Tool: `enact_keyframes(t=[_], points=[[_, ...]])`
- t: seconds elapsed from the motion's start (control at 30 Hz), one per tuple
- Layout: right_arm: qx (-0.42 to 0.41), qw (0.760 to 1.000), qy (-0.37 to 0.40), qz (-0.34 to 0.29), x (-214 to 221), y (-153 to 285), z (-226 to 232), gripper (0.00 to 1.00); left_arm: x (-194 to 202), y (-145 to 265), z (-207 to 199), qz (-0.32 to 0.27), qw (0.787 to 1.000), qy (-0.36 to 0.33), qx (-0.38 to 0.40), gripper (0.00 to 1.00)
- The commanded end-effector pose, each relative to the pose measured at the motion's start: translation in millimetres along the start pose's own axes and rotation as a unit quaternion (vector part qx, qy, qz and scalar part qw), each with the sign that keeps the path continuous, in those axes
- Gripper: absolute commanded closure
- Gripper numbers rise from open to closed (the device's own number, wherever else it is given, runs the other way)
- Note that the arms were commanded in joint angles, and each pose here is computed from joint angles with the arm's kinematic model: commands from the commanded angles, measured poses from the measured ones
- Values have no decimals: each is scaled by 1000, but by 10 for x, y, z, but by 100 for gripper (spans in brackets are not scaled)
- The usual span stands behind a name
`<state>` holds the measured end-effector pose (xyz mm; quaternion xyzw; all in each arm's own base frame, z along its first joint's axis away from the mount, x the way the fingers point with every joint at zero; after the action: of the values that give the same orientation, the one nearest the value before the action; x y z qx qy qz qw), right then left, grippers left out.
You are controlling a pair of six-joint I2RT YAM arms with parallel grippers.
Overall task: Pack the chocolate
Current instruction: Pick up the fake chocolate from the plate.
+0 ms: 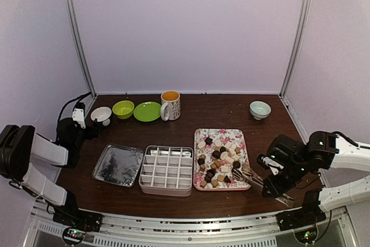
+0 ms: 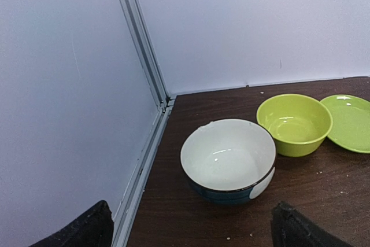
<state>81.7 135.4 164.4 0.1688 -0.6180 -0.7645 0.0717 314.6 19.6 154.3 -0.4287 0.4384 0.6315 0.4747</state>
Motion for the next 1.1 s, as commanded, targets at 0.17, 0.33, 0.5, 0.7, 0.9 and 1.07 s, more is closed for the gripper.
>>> enact_keyframes(t=[0.17,0.33,0.5,0.7,0.9,1.07], points=[[9,1000,13,-12,-57,70,24,62,-161,-35,54,-35,999,9,-12,2],[12,1000,19,-17,-123,60,65,64,-161,-34,57,-35,999,9,-12,2],[15,999,23,-18,-159,39,86,68,-159,-34,53,-34,999,9,-12,2],[12,999,21,-43,-221,144,106,76,-159,-34,55,-34,999,9,-12,2],[-1,998,18,-66,-262,237,133,79,-159,-34,57,-34,999,9,-12,2],[-6,997,17,-76,-284,287,147,80,-159,-34,53,-34,999,9,-12,2]])
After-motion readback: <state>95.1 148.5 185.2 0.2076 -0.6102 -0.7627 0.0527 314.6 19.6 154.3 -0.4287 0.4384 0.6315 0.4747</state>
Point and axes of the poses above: each gripper's point midway between its finger pads, its own y axis back along the fingers, its own z axis along the line the jaws close on, x = y × z, the point moved 7 cm from there along y, back along the fingers, and after that the axes turned 3 degrees about -y, right-handed, at the moved point
